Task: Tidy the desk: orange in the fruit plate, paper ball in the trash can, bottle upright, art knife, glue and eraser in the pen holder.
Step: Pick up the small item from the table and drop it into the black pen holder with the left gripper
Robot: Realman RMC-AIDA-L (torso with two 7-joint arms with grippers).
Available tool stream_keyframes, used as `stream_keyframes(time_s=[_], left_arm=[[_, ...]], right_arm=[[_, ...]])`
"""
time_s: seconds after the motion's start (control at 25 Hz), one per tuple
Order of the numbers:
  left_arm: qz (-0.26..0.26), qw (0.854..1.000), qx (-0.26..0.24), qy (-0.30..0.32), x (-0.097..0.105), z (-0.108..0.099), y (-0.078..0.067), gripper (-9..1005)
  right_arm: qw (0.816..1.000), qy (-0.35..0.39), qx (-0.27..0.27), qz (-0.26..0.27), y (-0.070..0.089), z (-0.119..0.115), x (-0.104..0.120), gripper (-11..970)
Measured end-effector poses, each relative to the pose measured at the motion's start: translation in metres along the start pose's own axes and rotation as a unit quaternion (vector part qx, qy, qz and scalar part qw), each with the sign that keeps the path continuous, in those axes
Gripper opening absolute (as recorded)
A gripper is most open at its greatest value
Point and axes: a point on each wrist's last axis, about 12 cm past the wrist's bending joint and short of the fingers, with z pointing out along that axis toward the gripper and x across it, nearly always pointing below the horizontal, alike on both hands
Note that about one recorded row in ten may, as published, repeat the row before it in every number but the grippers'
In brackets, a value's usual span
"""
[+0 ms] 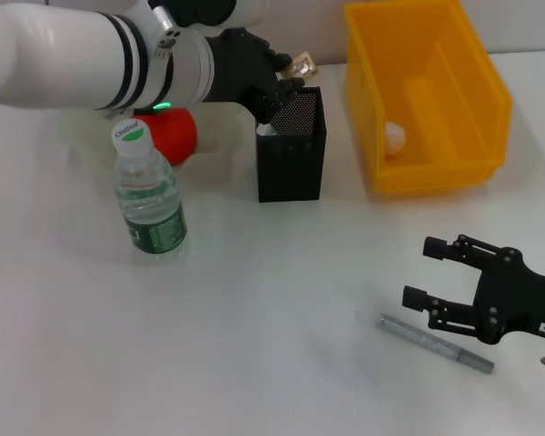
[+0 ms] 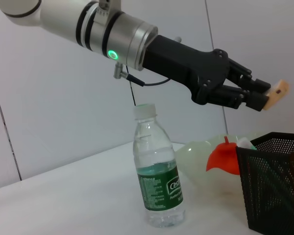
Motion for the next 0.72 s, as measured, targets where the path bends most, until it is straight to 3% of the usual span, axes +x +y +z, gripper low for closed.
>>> stream_keyframes(time_s=[0.36,0.72], left_arm=[[0.011,1.000,0.009,0.009,0.003,0.008,-0.009,254],[0.010,1.000,0.005,0.012,0.004,0.012,-0.007,281]], right_arm=[[1.000,0.000,-0.001,-0.001,0.000,0.001,-0.001,798],[1.000,0.000,-0.001,-0.001,0.000,0.001,-0.001,799]])
